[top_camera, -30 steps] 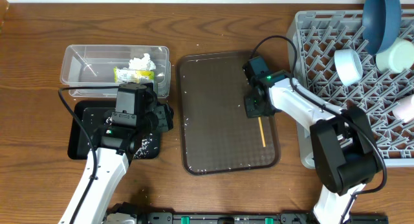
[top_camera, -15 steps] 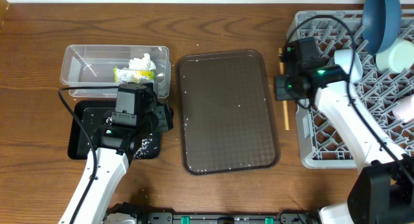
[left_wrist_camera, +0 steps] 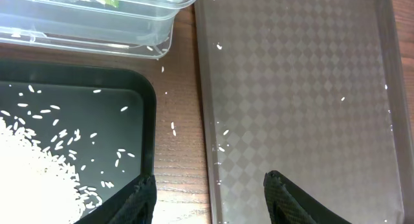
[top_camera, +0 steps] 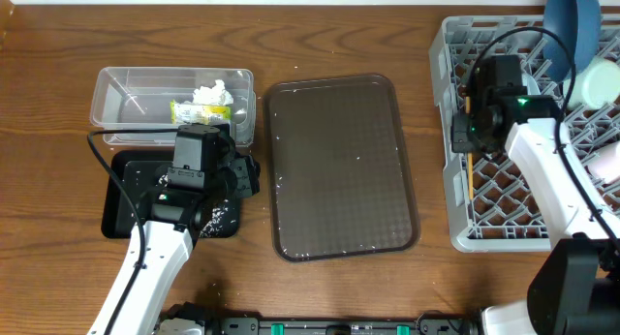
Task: Sort waste into correct bins and load items into the dishwasher rack
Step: 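Lift the chopstick and carry it into the rack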
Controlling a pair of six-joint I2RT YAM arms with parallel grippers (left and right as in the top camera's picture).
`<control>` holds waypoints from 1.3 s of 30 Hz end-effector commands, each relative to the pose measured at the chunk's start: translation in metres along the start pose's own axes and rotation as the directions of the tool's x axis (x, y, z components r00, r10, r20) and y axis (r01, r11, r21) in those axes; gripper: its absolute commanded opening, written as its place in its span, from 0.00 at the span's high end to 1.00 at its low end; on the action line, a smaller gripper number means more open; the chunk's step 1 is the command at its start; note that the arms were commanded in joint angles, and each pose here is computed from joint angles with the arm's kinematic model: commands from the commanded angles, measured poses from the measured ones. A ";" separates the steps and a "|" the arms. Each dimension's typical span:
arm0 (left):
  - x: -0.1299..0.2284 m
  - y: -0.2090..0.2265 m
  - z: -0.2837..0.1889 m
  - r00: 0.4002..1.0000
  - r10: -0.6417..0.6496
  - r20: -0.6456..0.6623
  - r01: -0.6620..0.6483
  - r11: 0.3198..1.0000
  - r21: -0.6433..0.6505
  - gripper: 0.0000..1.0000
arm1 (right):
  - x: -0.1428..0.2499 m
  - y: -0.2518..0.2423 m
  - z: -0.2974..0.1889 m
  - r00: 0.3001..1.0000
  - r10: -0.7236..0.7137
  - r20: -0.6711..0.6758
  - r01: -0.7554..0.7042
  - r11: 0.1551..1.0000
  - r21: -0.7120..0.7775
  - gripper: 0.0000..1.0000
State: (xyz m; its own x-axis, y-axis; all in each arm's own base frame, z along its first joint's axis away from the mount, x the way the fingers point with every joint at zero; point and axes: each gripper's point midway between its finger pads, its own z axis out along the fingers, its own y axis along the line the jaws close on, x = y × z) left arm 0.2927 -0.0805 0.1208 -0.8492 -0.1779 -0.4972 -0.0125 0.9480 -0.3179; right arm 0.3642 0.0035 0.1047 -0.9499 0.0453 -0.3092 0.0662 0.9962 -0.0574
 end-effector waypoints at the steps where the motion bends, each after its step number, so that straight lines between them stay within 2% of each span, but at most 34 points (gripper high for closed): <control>1: -0.001 0.001 0.000 1.000 0.011 0.002 -0.010 1.000 -0.008 0.44 | -0.006 -0.013 -0.003 1.000 -0.021 0.020 0.020 0.999 0.025 0.99; 15: -0.001 0.001 0.000 1.000 0.010 0.001 -0.010 1.000 -0.009 0.44 | -0.004 -0.023 0.004 0.999 -0.052 0.014 0.051 0.996 0.074 0.99; 24: -0.001 0.001 0.000 1.000 0.010 0.001 -0.010 1.000 -0.009 0.44 | 0.007 -0.026 0.028 0.997 -0.053 -0.058 0.058 0.995 0.077 0.99; 26: -0.001 0.001 0.000 1.000 0.010 0.001 -0.010 1.000 -0.009 0.44 | 0.007 -0.026 0.031 0.997 -0.053 -0.059 0.058 0.995 0.077 0.94; 30: -0.001 0.001 0.000 1.000 0.010 0.001 -0.010 1.000 -0.009 0.44 | 0.006 -0.023 0.033 0.996 -0.060 -0.060 0.065 0.995 0.074 0.77; 39: -0.001 0.001 0.000 1.000 0.011 0.001 -0.011 1.000 -0.008 0.44 | 0.003 -0.018 0.032 0.999 -0.029 -0.040 0.031 0.998 0.051 0.75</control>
State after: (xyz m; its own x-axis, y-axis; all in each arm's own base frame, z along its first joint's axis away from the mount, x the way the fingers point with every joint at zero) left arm 0.2927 -0.0805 0.1208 -0.8492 -0.1779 -0.4972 -0.0125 0.9480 -0.3179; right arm 0.3697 -0.0183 0.0762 -0.9643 -0.0041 -0.2650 0.0317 0.9909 -0.1309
